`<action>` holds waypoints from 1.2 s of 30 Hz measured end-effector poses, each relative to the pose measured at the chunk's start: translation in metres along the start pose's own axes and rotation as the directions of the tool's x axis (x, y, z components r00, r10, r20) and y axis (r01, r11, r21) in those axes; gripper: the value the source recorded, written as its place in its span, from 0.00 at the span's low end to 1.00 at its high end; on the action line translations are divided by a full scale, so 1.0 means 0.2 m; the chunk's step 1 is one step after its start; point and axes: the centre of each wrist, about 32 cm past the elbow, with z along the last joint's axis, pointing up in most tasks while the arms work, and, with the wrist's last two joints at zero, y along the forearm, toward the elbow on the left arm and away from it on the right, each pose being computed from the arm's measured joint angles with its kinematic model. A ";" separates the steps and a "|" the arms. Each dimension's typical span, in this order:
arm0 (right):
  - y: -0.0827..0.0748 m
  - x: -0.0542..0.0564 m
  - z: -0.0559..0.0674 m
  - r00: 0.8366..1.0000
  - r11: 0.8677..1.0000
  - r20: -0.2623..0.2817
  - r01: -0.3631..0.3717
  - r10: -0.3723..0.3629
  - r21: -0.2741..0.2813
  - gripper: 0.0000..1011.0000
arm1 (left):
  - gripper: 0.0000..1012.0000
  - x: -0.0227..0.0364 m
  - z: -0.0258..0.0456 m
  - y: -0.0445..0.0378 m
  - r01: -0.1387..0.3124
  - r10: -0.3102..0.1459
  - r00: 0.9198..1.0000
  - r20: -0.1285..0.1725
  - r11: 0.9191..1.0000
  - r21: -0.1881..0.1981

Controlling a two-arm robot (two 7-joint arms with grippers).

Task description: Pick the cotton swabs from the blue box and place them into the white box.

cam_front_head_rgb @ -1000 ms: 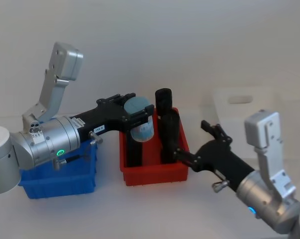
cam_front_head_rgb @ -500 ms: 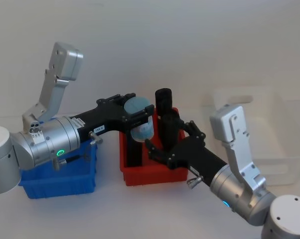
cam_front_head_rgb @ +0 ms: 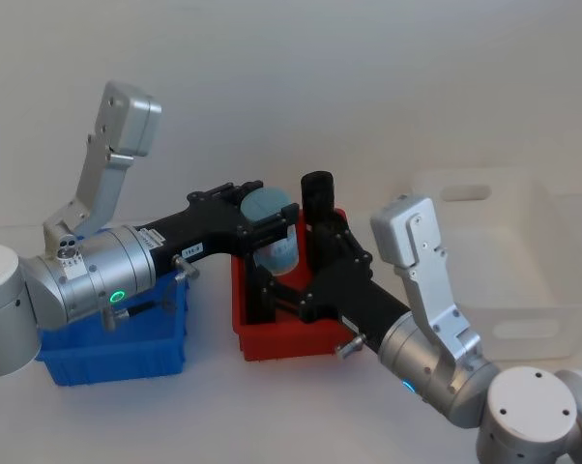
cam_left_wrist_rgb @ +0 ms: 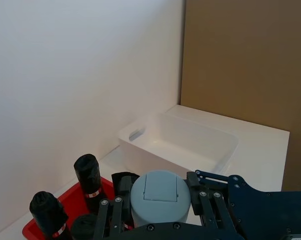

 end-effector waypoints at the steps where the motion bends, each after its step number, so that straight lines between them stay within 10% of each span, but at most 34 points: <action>1: 0.01 0.00 0.00 1.000 1.000 0.001 0.002 -0.002 -0.002 0.99 | 0.66 0.000 0.000 0.000 0.000 0.000 1.000 0.000 1.000 0.000; 18: 0.10 -0.04 0.00 1.000 1.000 0.006 0.010 -0.010 -0.011 0.99 | 0.66 0.000 0.000 0.000 0.000 0.000 1.000 0.000 1.000 0.000; 36: 0.15 -0.05 0.01 1.000 1.000 0.008 0.012 -0.012 -0.005 0.63 | 0.67 0.001 0.000 0.001 -0.002 0.002 1.000 0.000 1.000 0.000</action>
